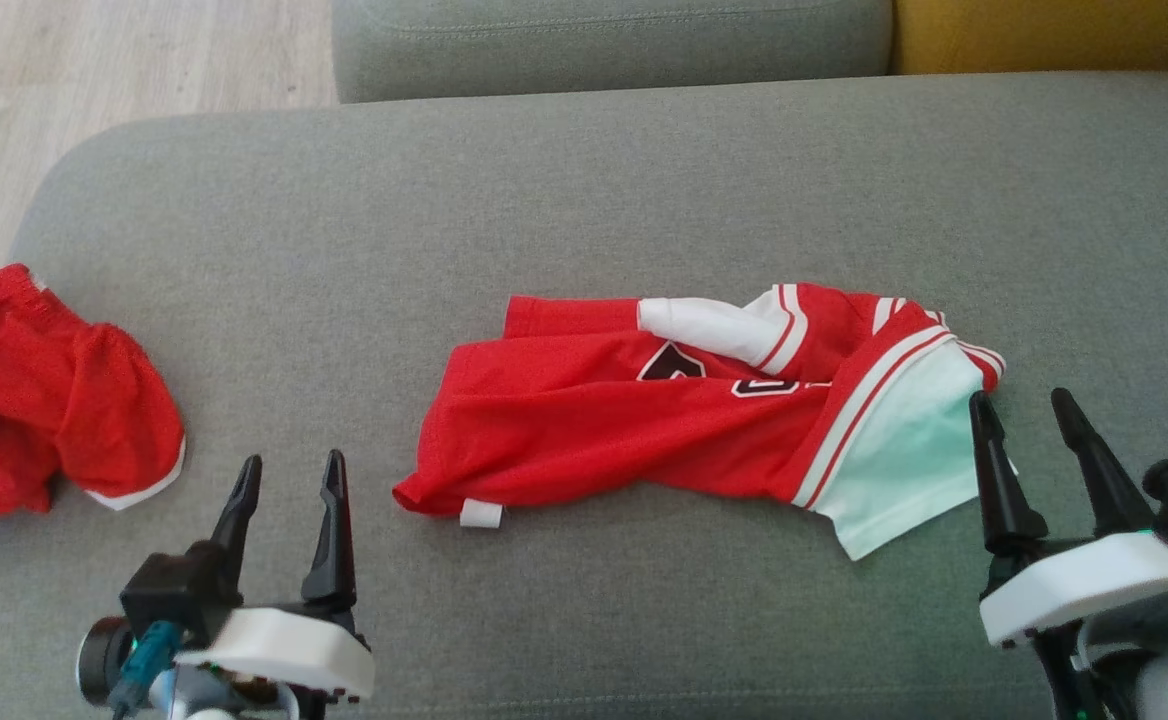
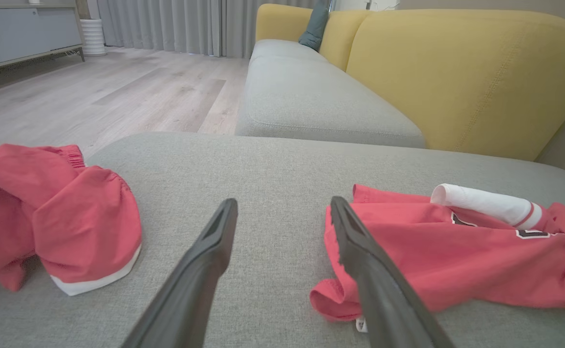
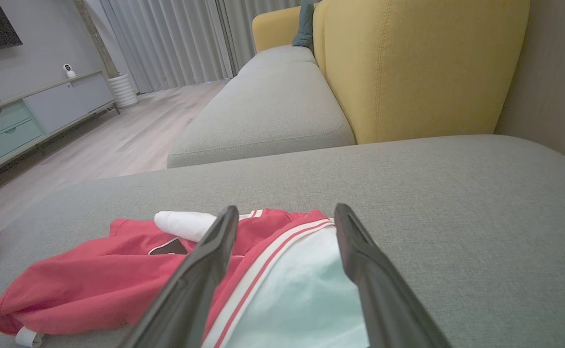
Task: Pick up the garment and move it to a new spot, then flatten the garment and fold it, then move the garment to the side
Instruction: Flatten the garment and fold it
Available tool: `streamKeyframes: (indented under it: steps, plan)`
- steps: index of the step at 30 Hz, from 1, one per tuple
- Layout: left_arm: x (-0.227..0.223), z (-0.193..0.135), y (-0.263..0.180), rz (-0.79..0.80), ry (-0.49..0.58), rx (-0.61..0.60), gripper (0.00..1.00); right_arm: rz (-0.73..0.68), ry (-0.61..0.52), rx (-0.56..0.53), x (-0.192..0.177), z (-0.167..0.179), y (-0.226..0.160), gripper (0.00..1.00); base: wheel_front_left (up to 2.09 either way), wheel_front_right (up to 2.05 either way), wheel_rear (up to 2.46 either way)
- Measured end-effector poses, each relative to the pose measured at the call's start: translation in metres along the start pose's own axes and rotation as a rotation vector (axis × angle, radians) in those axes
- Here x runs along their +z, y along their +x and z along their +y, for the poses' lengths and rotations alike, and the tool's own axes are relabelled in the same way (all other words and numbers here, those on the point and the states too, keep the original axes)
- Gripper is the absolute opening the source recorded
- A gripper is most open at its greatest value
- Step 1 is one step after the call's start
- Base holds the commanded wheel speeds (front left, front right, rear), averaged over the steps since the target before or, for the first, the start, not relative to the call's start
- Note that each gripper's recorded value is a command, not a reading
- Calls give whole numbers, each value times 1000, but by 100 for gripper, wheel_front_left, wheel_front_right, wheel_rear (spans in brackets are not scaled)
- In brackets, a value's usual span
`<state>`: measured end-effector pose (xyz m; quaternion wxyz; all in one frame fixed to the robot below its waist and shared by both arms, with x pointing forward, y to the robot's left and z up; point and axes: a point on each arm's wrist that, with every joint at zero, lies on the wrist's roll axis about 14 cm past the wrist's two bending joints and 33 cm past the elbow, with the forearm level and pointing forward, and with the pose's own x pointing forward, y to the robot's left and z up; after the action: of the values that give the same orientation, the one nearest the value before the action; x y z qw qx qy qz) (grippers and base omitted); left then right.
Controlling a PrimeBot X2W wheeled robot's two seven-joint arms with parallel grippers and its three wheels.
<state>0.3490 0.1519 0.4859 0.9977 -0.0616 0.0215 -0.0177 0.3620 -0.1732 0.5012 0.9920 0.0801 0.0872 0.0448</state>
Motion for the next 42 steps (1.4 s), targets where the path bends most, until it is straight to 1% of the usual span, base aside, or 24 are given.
streamKeyframes:
  steps: [12, 15, 17, 20, 23, 27, 35, 36, 37, 38, 42]
  plan:
    - [0, 2, 0, 12, 14, -1, 100, 18, 3, -3, -5, -1, -3, 100, 0, 0, 0]
    - [-2, -1, 1, 17, 20, -21, 100, 22, 10, -1, -6, 0, -2, 100, 0, 0, 0]
    - [-11, -16, 2, 63, 13, -91, 100, 32, 12, 4, -9, 1, 0, 100, 0, 0, 0]
    - [-33, -35, 4, 174, 9, -177, 100, 49, 14, 7, -14, 2, 2, 100, 0, 0, 0]
    - [-60, -43, 4, 303, 13, -225, 100, 65, 22, 8, -19, 2, 4, 100, 0, 0, 0]
    - [-90, -32, 7, 429, 46, -218, 100, 90, 30, -4, -27, -2, 7, 100, 0, 0, 0]
    - [-100, -28, 25, 457, 61, -223, 100, 92, 40, -9, -28, -5, 17, 100, 0, 0, 0]
    - [-100, -29, 27, 455, 54, -230, 42, 94, 41, -10, -29, -5, 17, 100, 0, 0, 0]
    - [-102, -30, 28, 461, 51, -238, 42, 99, 42, -12, -31, -6, 17, 100, 0, 0, 0]
    - [-104, -30, 28, 468, 47, -241, 0, 104, 43, -14, -32, -6, 17, 100, 0, 0, 0]
    - [-111, -29, 28, 493, 43, -243, 0, 133, 47, -32, -42, -12, 16, 100, 0, 0, 0]
